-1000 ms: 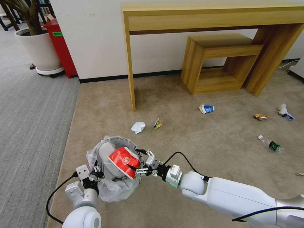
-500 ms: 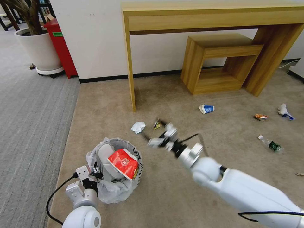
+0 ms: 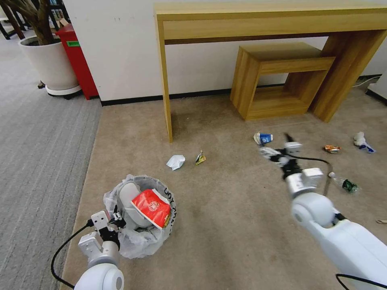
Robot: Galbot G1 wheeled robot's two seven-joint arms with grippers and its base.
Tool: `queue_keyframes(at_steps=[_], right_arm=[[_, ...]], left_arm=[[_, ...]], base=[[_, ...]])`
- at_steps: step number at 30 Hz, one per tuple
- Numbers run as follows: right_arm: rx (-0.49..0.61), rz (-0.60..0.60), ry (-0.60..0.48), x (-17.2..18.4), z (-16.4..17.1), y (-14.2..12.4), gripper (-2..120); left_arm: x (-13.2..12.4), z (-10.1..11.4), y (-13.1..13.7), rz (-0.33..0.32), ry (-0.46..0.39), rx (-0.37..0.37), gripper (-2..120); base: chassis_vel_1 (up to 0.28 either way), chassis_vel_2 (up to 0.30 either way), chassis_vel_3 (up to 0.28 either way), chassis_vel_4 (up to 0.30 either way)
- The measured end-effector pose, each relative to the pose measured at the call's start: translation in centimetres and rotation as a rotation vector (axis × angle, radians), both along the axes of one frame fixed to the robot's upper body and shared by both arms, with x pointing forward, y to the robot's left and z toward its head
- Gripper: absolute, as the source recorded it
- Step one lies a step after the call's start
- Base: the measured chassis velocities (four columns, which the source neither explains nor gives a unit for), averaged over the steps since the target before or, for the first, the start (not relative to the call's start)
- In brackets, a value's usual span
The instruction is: Pick up the trash bin and place the garbage on the floor into it.
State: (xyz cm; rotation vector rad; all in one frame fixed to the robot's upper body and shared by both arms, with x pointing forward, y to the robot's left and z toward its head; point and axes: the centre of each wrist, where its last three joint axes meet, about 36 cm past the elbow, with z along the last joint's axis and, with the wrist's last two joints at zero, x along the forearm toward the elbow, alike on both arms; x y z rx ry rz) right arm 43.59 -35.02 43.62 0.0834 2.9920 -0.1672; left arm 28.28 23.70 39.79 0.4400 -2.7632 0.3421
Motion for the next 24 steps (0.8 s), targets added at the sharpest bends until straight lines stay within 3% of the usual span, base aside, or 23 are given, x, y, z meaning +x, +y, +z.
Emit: queue_keyframes(at_steps=[13,24], right_arm=[[-0.05,-0.184,0.076,-4.4,-2.3,-3.0,100],[-0.064,-0.197,0.092,-6.0,-3.5,-2.6,100]], left_arm=[[0.0,-0.1,-0.3,-0.02,-0.01,-0.002,1],[-0.1,0.3,-0.3,-0.018,-0.025,-0.008,1]], base=[[0.0,0.0,0.0,0.0],[0.0,0.0,0.0,0.0]])
